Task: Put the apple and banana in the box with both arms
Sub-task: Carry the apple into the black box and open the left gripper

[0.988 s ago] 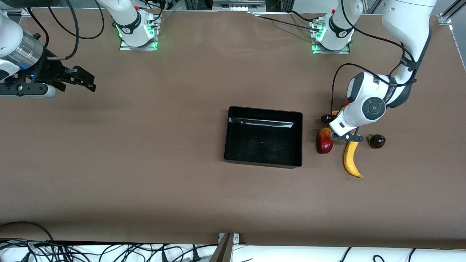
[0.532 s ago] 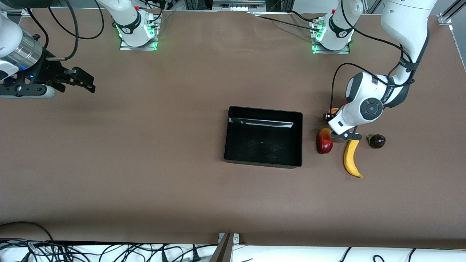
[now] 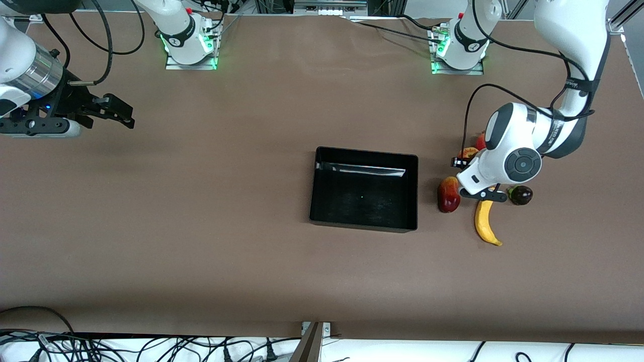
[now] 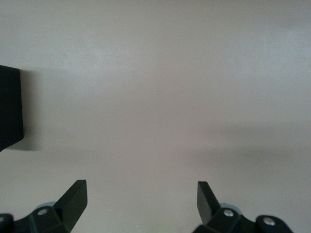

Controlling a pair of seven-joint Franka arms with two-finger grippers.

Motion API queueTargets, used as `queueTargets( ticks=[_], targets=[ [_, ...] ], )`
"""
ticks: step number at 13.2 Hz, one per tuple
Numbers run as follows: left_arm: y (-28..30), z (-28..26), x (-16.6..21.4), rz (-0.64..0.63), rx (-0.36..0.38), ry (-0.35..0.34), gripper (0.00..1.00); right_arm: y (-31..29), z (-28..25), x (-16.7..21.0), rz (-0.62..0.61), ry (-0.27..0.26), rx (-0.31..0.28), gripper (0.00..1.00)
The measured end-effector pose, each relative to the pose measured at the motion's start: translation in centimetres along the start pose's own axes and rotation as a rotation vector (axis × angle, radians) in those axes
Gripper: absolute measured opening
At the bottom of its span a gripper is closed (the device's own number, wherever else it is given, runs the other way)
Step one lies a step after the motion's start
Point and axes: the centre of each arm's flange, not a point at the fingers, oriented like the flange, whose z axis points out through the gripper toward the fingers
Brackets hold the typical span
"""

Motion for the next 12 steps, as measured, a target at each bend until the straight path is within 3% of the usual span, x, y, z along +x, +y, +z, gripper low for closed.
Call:
queueTargets(
  ticks=[2, 5, 8, 10, 12],
  targets=[
    [3.1, -3.9, 0.0, -0.012, -0.056, 0.012, 0.64, 0.0, 0.0, 0.0, 0.000, 0.000, 0.000, 1.00],
    [8.4, -5.7, -0.5, -0.097, -0.248, -0.016, 0.64, 0.0, 0.0, 0.0, 0.000, 0.000, 0.000, 1.00],
    [15.6, -3.3, 0.2, -0.171, -0.227, 0.024, 0.64, -0.1, 0.0, 0.0, -0.002, 0.000, 0.000, 1.00],
    [17.3, -1.7, 1.6, -0.177, -0.183, 0.098, 0.64, -0.4, 0.0, -0.1, -0.007, -0.001, 0.000, 1.00],
    [17.1, 0.3, 3.2, -0.186, -0.186, 0.130, 0.64, -0.6, 0.1, -0.1, -0.011, -0.001, -0.001, 1.00]
  ],
)
